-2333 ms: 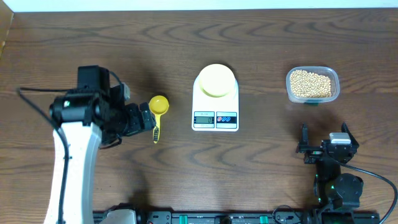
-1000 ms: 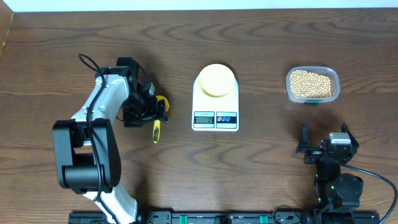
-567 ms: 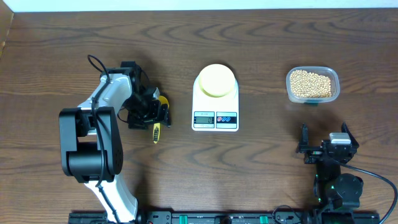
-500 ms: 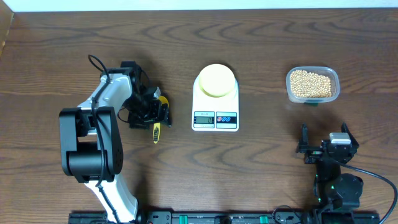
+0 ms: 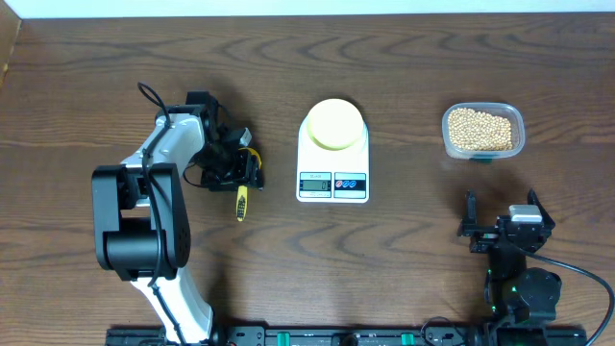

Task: Scoop item into bowl and weigh 50g on scale

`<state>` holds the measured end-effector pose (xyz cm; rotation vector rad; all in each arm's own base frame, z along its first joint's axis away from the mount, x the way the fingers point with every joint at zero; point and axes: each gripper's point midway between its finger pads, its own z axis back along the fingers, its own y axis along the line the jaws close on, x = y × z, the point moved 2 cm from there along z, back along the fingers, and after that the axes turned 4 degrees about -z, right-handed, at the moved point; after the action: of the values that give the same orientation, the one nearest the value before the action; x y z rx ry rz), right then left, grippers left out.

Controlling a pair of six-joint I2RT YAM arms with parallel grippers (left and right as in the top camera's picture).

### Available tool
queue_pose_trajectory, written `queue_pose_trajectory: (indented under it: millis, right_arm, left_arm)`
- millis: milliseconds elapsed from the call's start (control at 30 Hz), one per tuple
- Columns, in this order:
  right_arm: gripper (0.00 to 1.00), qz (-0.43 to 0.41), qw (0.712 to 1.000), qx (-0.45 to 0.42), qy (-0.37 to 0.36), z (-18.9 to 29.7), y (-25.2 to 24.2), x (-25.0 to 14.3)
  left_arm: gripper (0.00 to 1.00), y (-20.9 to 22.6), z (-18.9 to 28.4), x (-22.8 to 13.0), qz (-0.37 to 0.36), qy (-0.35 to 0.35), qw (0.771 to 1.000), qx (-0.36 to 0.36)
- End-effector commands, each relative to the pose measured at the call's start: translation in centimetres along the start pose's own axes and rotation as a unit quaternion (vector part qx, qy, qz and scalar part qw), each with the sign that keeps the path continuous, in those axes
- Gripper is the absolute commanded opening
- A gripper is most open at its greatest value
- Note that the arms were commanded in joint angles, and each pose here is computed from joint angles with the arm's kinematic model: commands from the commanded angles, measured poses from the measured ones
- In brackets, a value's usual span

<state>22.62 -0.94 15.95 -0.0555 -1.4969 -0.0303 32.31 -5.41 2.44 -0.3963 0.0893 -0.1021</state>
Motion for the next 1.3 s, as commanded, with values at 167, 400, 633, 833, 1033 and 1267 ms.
queue_pose_trajectory:
  millis: [167,400,633,833,1033,1267]
  right_arm:
    - [0.99,-0.003,1.0,-0.002,-0.001,0.0,-0.1,-0.1]
    - [0.99,-0.003,1.0,-0.002,-0.001,0.0,-0.1,-0.1]
    - [0.99,-0.003,1.0,-0.002,-0.001,0.0,-0.1,-0.1]
    - [0.99,-0.003,1.0,-0.002,-0.001,0.0,-0.1,-0.1]
    - [0.99,-0.003,1.0,-0.002,-0.001,0.0,-0.1,-0.1]
    - [0.99,-0.003,1.0,-0.002,-0.001,0.0,-0.1,-0.1]
  left_arm:
    - [0.46,0.8,-2.4,-1.7,0.002,0.034,0.999,-0.002]
    - [0.34,0.8,-2.4,-1.6,0.002,0.033,0.999,-0.002]
    - [0.23,0.8,-2.4,-1.6,0.002,0.033,0.999,-0.002]
    - [0.11,0.8,-2.4,-1.6,0.016,0.033,0.999,-0.002]
    - [0.1,-0.1,-2.2,-1.4,0.017,0.027,0.999,-0.028]
    - [0.08,-1.3,-1.1,-1.1,0.013,0.011,0.998,-0.055]
